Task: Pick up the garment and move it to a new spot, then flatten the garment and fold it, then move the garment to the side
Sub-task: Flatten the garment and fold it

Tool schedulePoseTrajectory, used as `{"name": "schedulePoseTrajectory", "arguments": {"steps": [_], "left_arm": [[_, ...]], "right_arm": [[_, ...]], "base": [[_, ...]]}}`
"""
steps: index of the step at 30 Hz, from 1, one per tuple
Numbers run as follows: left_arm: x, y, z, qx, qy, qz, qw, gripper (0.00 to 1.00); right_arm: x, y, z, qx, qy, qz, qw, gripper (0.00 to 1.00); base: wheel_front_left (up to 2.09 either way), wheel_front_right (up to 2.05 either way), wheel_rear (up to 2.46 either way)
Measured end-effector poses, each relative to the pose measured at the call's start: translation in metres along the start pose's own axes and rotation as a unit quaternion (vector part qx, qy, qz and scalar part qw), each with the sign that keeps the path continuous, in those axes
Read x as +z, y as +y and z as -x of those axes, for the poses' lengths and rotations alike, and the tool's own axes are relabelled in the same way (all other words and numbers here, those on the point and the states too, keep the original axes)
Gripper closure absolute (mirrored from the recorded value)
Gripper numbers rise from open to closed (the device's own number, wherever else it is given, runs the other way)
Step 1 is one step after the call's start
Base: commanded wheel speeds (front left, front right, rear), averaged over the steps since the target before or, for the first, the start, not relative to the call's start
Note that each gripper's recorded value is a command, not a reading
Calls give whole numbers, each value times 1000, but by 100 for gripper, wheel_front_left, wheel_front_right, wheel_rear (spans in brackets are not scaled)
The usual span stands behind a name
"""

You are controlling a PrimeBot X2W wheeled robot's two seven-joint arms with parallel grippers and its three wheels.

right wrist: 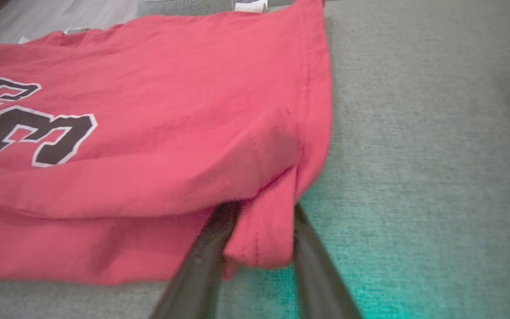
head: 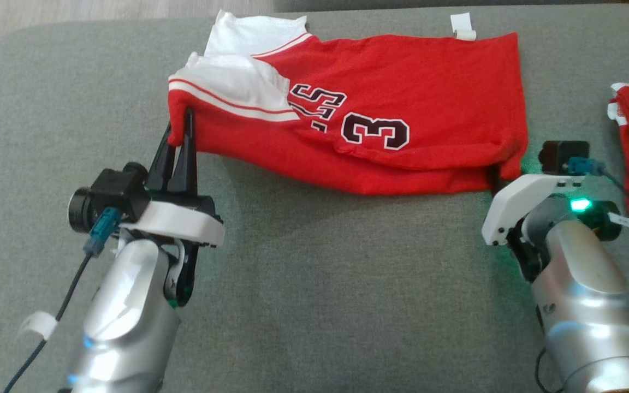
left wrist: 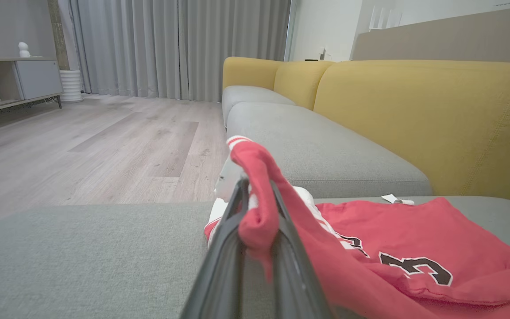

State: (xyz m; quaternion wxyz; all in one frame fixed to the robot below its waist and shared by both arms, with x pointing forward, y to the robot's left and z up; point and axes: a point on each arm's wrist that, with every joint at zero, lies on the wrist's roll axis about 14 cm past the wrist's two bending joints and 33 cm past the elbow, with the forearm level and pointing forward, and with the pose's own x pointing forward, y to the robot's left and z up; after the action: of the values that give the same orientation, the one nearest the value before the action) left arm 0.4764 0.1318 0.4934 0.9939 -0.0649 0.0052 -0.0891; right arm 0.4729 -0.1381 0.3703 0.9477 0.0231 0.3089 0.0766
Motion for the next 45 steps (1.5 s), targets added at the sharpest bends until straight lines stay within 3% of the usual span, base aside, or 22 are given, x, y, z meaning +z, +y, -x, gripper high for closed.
{"name": "schedulePoseTrajectory", "arguments": {"steps": [9, 14, 17, 22, 33, 44, 45], "left_arm": [[-17, 6, 25, 14, 31, -8, 999, 100], [-28, 9, 53, 22, 51, -4, 998, 100], [-32, 7, 68, 22, 56, -4, 998, 100], [-34, 1, 88, 16, 60, -2, 998, 100], [-51, -20, 125, -5, 98, -3, 995, 100], [-65, -24, 133, -14, 124, -9, 992, 100], [-67, -24, 133, -13, 130, -6, 991, 100]], "right_arm": [[12, -10, 20, -16, -54, -14, 998, 100], [-8, -17, 46, -29, -65, -54, 996, 100], [-18, -19, 60, -35, -70, -48, 996, 100], [-11, -23, 80, -41, -91, -55, 993, 100], [-54, -36, 123, -57, -65, -104, 991, 100], [-55, -39, 138, -59, -83, -113, 988, 100], [-54, -38, 138, -58, -85, -111, 989, 76]], "base": [[0, 0, 0], [0, 0, 0], [0, 0, 0], [0, 0, 0], [0, 0, 0], [0, 0, 0], [0, 0, 0]]}}
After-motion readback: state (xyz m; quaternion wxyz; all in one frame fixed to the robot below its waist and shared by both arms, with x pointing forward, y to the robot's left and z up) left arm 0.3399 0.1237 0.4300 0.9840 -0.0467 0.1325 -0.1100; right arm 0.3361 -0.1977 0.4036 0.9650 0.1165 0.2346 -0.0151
